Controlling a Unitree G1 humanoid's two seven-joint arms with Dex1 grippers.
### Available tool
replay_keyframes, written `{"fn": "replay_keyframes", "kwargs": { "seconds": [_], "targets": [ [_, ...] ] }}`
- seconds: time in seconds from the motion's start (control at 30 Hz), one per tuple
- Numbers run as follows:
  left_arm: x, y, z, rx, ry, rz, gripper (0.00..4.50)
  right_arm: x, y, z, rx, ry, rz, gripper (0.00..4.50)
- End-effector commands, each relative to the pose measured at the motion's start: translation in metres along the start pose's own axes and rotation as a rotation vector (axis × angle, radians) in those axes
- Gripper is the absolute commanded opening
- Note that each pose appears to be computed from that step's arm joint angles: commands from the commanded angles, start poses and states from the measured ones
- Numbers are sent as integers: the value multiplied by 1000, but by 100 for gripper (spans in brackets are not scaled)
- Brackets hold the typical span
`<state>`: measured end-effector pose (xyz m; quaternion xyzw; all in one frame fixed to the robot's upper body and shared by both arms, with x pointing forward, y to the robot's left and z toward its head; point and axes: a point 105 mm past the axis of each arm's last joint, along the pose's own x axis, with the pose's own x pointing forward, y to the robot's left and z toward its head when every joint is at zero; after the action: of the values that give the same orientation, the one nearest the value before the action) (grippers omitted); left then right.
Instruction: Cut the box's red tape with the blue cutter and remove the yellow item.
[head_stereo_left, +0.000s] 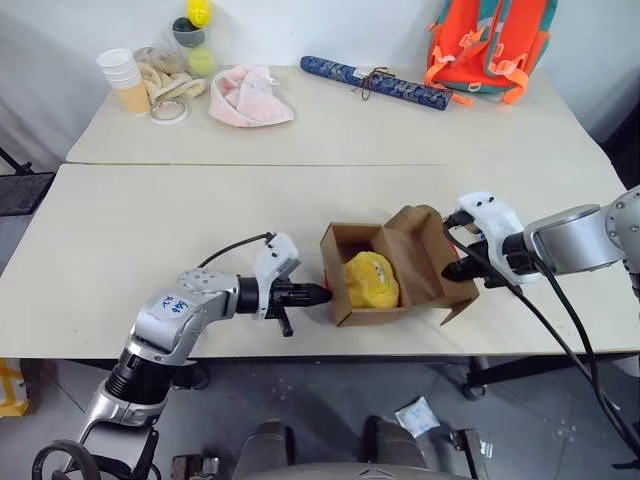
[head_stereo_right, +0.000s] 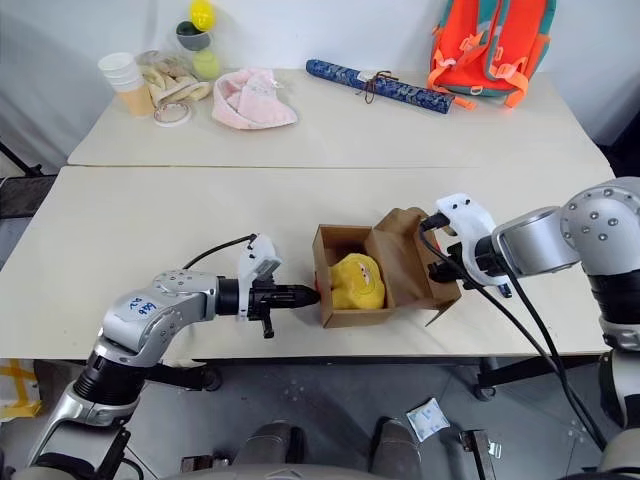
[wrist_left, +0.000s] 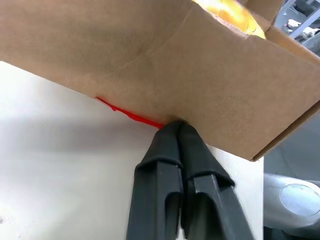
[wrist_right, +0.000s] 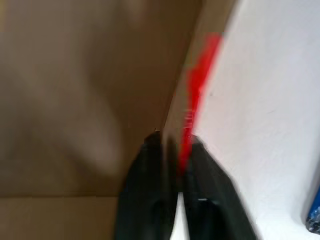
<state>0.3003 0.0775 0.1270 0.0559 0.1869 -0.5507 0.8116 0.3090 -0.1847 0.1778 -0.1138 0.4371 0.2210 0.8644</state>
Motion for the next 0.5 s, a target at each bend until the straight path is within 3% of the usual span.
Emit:
{"fn": "replay_keyframes", "kwargs": {
  "seconds": [0.03, 0.27, 0.37, 0.5],
  "targets": [
    [-17, 5, -5, 12, 3, 9, 146, -23, 1, 12, -13, -106, 27, 200],
    [-67, 26, -21, -3, -18, 65, 353, -62, -4, 18, -163, -413, 48, 434],
    [-93, 32, -23, 21, -94, 102, 442, -79, -9, 16, -340, -580, 69, 450],
    [-149, 49, -38, 104, -173, 243, 447, -105, -21, 2, -456, -866, 171, 450]
  ]
}}
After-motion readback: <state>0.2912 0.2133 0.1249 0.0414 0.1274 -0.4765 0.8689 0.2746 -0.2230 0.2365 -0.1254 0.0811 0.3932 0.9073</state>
